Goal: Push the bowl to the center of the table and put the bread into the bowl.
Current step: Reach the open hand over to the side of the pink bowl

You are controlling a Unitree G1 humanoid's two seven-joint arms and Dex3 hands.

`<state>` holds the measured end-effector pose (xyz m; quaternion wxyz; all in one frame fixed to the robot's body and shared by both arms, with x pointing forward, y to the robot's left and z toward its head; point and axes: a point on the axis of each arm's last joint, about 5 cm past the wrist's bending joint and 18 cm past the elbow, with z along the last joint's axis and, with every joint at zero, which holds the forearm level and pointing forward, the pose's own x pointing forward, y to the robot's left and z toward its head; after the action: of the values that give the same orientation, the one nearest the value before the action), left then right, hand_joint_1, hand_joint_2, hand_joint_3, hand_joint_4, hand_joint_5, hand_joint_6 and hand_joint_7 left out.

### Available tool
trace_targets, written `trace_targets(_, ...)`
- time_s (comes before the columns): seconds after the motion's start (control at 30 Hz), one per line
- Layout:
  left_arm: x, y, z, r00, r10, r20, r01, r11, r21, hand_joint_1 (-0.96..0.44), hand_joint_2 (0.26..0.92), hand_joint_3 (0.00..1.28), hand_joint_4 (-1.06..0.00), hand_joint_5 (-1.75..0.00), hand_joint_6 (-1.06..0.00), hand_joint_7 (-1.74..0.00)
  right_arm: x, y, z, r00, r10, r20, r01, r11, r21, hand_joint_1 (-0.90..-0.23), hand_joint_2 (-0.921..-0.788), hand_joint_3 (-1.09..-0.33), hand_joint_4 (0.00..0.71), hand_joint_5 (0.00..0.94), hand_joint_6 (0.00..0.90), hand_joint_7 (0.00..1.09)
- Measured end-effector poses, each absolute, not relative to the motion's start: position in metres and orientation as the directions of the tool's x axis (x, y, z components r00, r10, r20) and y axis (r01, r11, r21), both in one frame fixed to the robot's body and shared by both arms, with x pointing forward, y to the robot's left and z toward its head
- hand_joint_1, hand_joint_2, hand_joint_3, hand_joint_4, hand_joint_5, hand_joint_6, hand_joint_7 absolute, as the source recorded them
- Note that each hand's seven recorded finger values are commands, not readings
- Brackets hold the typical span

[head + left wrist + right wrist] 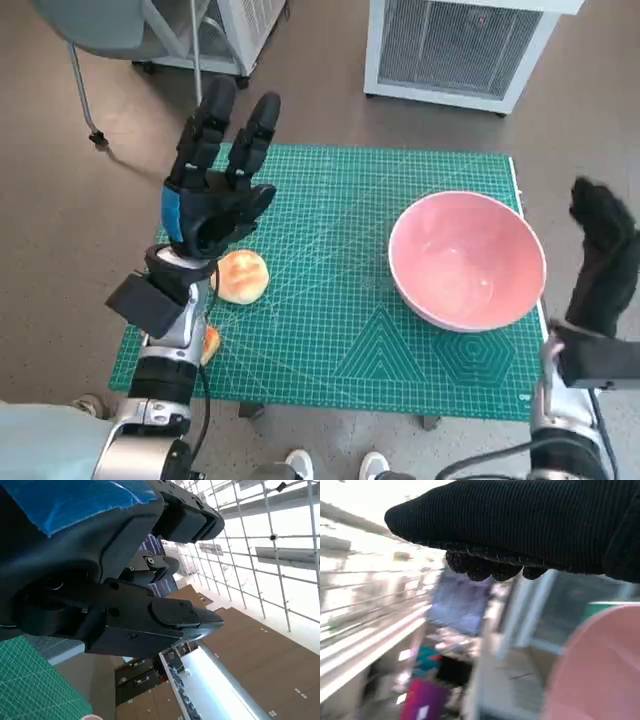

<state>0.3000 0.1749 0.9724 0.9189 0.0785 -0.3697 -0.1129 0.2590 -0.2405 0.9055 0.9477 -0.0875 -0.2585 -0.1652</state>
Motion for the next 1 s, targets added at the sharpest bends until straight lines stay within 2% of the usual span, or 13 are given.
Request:
trace_targets(0.13, 0.300, 0.175, 0.972, 0.702, -0.266, 0.660, 0.150, 0.962, 0.228, -0.16, 0.921, 0.20, -0.37, -0.01, -0.40, 0.00, 0.260, -0.238, 0.895, 0.838, -0.301, 0.455, 0.359, 0.932, -0.045, -0.444, -0.921, -0.868, 0.273, 0.000, -0.001, 0.60)
trace_targets(0.3, 0.300, 0.174, 0.972, 0.703, -0.268, 0.659, 0.152, 0.961, 0.229, -0.17, 0.921, 0.20, -0.37, -0.01, -0.40, 0.00, 0.266, -0.230, 0.891, 0.865, -0.305, 0.399, 0.330, 0.944, 0.006, -0.436, -0.921, -0.866, 0.276, 0.002, 0.000, 0.59)
trace_targets(0.53, 0.300, 0.176, 0.973, 0.702, -0.275, 0.657, 0.153, 0.959, 0.237, -0.18, 0.921, 0.19, -0.35, 0.00, -0.40, 0.00, 0.278, -0.216, 0.892, 0.895, -0.266, 0.357, 0.260, 0.963, 0.066, -0.444, -0.921, -0.866, 0.269, 0.000, -0.001, 0.57)
trace_targets(1.0, 0.298, 0.182, 0.973, 0.709, -0.262, 0.655, 0.128, 0.961, 0.246, -0.19, 0.921, 0.20, -0.35, 0.00, -0.41, 0.00, 0.298, -0.183, 0.899, 0.943, -0.150, 0.298, 0.127, 0.987, 0.098, -0.452, -0.921, -0.874, 0.269, 0.001, 0.018, 0.55)
